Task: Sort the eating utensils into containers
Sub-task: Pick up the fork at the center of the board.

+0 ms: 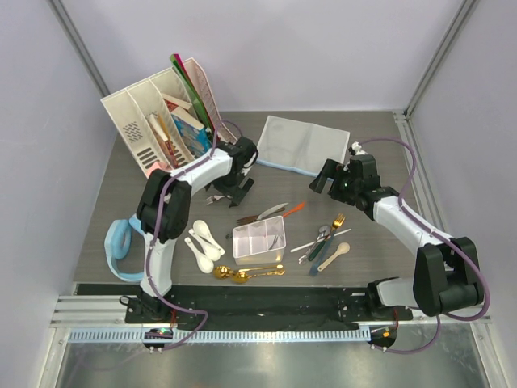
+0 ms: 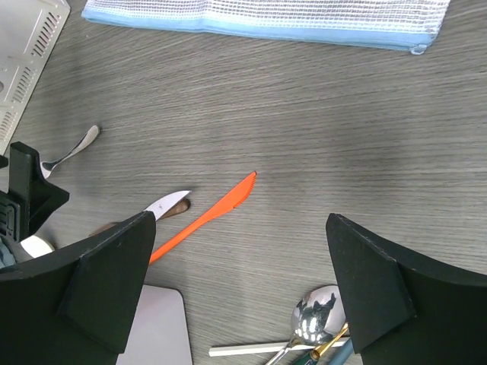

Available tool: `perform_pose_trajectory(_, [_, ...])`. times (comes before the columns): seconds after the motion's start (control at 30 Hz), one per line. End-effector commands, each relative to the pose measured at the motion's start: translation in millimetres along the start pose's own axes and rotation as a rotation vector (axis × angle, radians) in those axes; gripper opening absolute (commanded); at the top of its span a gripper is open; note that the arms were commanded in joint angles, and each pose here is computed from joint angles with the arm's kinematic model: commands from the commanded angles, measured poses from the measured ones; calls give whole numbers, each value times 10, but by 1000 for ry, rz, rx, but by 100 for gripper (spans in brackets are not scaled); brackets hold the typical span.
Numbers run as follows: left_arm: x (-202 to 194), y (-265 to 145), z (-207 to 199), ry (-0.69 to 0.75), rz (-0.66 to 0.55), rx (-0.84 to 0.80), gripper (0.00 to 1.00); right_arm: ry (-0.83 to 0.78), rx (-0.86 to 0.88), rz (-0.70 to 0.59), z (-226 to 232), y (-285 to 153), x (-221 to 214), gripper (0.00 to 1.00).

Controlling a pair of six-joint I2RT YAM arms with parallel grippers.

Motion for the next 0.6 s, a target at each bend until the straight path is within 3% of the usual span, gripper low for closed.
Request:
perform_pose_trajectory(0.0, [132, -23, 5, 68, -87, -25, 97, 2, 50, -1, 106, 5, 48, 100])
perform_pose_trajectory(0.2, [150, 82, 31, 105, -36, 8, 98, -4, 58, 10, 99, -1, 20, 99])
perform_pose_trajectory(0.57, [150, 393, -165, 140, -8, -120, 98, 1, 61, 6, 71, -37, -13, 100])
Point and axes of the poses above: each gripper's point midway between its finger pads, its own y axis out along the fingers, its own z axis along the line the jaws close on, x = y × z, the point moved 6 cm from there along -y, back along the fingers, and after that the axes turned 12 degrees about y, right-handed, at the moved point
